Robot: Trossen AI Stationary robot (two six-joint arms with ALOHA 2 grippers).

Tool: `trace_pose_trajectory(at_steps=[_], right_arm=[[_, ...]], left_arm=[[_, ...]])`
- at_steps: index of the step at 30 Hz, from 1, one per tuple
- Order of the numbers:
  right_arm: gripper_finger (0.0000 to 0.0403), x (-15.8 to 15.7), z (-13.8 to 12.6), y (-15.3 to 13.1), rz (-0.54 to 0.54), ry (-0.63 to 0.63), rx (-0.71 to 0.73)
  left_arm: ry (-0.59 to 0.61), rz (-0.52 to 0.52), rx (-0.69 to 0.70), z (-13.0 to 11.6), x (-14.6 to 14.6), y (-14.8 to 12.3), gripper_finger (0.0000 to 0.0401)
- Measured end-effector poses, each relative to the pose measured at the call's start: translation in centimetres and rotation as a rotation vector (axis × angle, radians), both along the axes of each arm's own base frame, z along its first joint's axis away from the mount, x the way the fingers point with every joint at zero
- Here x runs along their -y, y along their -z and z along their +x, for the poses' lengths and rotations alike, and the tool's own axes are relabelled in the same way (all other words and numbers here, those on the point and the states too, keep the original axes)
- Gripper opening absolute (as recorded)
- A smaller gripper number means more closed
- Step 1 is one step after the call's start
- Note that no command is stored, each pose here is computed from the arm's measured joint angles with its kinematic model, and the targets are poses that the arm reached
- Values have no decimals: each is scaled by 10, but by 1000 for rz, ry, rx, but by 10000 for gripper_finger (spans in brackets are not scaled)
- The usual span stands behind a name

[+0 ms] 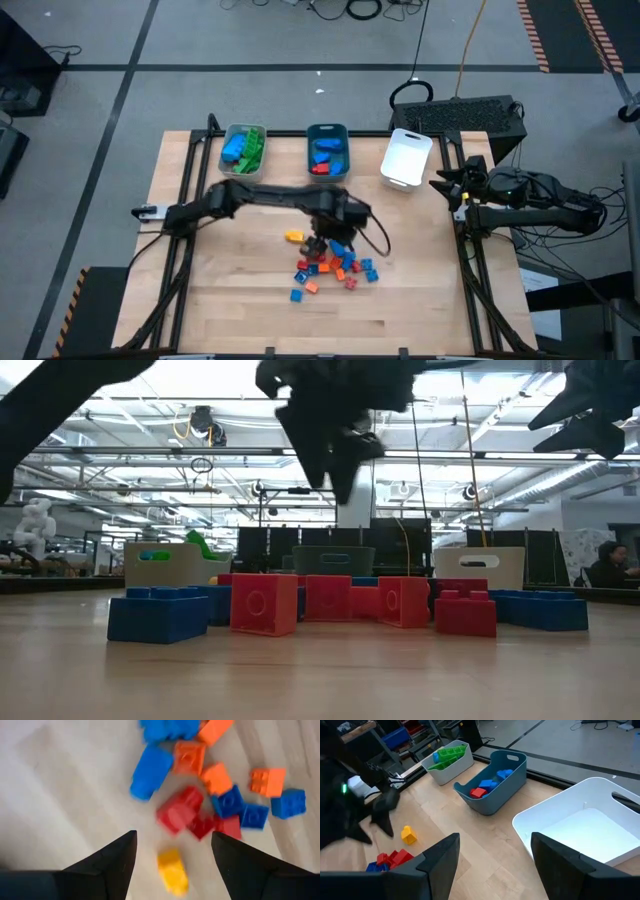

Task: Sort blocks by size
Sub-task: Put the blue 1 stud game piece into the blue bin

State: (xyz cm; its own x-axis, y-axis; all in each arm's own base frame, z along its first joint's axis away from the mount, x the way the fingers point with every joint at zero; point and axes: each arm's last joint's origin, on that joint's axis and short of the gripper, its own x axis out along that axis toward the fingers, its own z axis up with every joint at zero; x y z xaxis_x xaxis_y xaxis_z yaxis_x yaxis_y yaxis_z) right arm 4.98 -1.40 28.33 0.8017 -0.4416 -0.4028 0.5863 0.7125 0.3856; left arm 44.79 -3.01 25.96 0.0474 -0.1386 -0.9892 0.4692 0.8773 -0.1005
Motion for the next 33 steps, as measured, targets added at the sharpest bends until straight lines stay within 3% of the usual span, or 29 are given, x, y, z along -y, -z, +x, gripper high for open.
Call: trace_pose_trajectory(at_steps=[7, 10, 13, 18, 22, 33], right_arm=[[238, 0, 0, 0, 0, -1, 0], [238, 0, 0, 0, 0, -1, 0], [238, 0, 0, 0, 0, 0, 0], [238, 0, 0, 0, 0, -1, 0], [238, 0, 0, 0, 0, 0, 1], [238, 0, 0, 0, -1, -2, 0]], left_arm=[[-178, -34, -23, -71, -21, -26, 257], [-259, 39, 95, -106, -21, -27, 257], [-351, 74, 270, -120, -15, -21, 257], [-340, -8, 541, -99, 7, 0, 257], [-215, 24, 514, -79, 25, 30, 257], [-52, 46, 554, -24, 26, 38, 257]])
